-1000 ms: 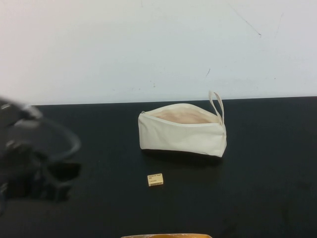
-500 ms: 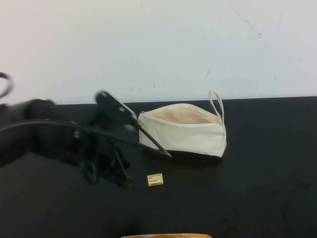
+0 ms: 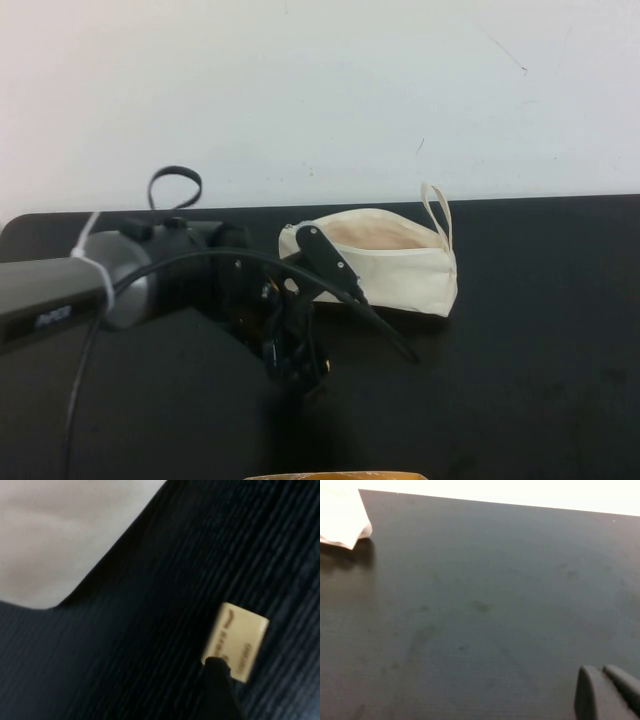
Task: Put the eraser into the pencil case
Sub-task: Pick up the eraser from the table, then place the eraser on the pencil case
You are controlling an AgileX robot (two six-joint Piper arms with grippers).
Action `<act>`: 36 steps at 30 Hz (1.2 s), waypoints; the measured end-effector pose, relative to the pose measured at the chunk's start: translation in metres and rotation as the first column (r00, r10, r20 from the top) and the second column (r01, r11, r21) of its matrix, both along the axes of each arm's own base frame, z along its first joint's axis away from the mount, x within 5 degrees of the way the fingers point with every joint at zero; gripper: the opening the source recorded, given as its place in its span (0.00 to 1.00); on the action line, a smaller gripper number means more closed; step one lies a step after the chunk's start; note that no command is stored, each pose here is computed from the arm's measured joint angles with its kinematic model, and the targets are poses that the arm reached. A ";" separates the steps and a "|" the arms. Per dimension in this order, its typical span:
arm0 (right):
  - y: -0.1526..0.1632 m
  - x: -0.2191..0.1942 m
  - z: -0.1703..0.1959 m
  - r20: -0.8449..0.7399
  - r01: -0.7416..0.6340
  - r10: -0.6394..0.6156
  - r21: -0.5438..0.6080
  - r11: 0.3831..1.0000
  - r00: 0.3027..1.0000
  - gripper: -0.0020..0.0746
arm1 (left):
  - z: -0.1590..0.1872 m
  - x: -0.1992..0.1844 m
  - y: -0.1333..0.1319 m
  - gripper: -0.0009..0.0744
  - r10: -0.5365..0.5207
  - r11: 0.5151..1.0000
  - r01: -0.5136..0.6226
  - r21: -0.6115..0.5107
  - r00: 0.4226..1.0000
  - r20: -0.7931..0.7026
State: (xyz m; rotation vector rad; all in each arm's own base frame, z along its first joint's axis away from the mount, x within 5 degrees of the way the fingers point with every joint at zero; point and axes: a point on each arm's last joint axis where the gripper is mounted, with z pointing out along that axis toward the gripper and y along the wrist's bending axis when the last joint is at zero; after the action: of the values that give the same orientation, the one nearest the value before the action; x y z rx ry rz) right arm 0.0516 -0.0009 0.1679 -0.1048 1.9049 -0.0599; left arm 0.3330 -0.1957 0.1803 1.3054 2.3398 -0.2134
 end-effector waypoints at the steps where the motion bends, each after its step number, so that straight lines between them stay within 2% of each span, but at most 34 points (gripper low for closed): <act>1: 0.000 0.000 0.000 0.000 0.000 0.000 0.000 1.000 1.000 0.02 | -0.003 0.002 -0.001 0.53 0.001 1.000 -0.001 0.003 1.000 -0.001; 10: 0.000 0.000 0.000 0.000 0.000 0.000 0.000 1.000 1.000 0.02 | -0.031 0.012 -0.004 0.52 -0.003 1.000 0.003 0.027 1.000 -0.003; 13: 0.000 0.000 0.000 0.000 0.000 0.000 0.000 1.000 1.000 0.02 | -0.032 0.012 -0.005 0.43 -0.002 1.000 0.002 0.026 1.000 -0.001; 16: 0.000 0.000 0.000 0.000 0.000 0.000 0.000 1.000 1.000 0.02 | -0.032 0.012 -0.005 0.27 0.005 1.000 -0.005 0.018 1.000 -0.006; 17: 0.000 0.000 0.000 0.000 0.000 0.000 0.000 1.000 1.000 0.02 | -0.032 0.012 -0.006 0.25 0.011 1.000 -0.011 0.014 1.000 -0.006; 23: 0.000 0.000 0.000 0.000 0.000 0.000 0.000 1.000 1.000 0.02 | -0.028 0.009 -0.007 0.25 0.140 0.988 -0.145 -0.049 0.986 -0.093; 27: 0.000 0.000 0.000 0.000 0.000 0.000 0.000 1.000 1.000 0.02 | 0.004 0.002 -0.010 0.25 0.161 0.977 -0.177 -0.114 0.978 -0.136; 31: 0.000 0.000 0.000 0.000 0.000 0.000 0.000 1.000 1.000 0.02 | 0.060 0.005 -0.016 0.25 0.170 0.948 -0.179 -0.262 0.984 -0.059; 33: 0.000 0.000 0.000 0.000 0.000 0.000 0.000 1.000 1.000 0.02 | 0.088 0.011 -0.018 0.25 0.204 0.918 -0.179 -0.354 0.979 0.032; 36: 0.000 0.000 0.000 0.000 0.000 0.000 0.000 1.000 1.000 0.02 | 0.116 0.026 -0.019 0.25 0.322 0.846 -0.207 -0.491 0.933 0.162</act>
State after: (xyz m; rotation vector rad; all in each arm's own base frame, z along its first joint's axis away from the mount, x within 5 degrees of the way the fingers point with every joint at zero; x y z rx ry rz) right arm 0.0516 -0.0009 0.1679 -0.1048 1.9049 -0.0599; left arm 0.3587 -0.2150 0.2959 0.7176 2.0579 -0.4704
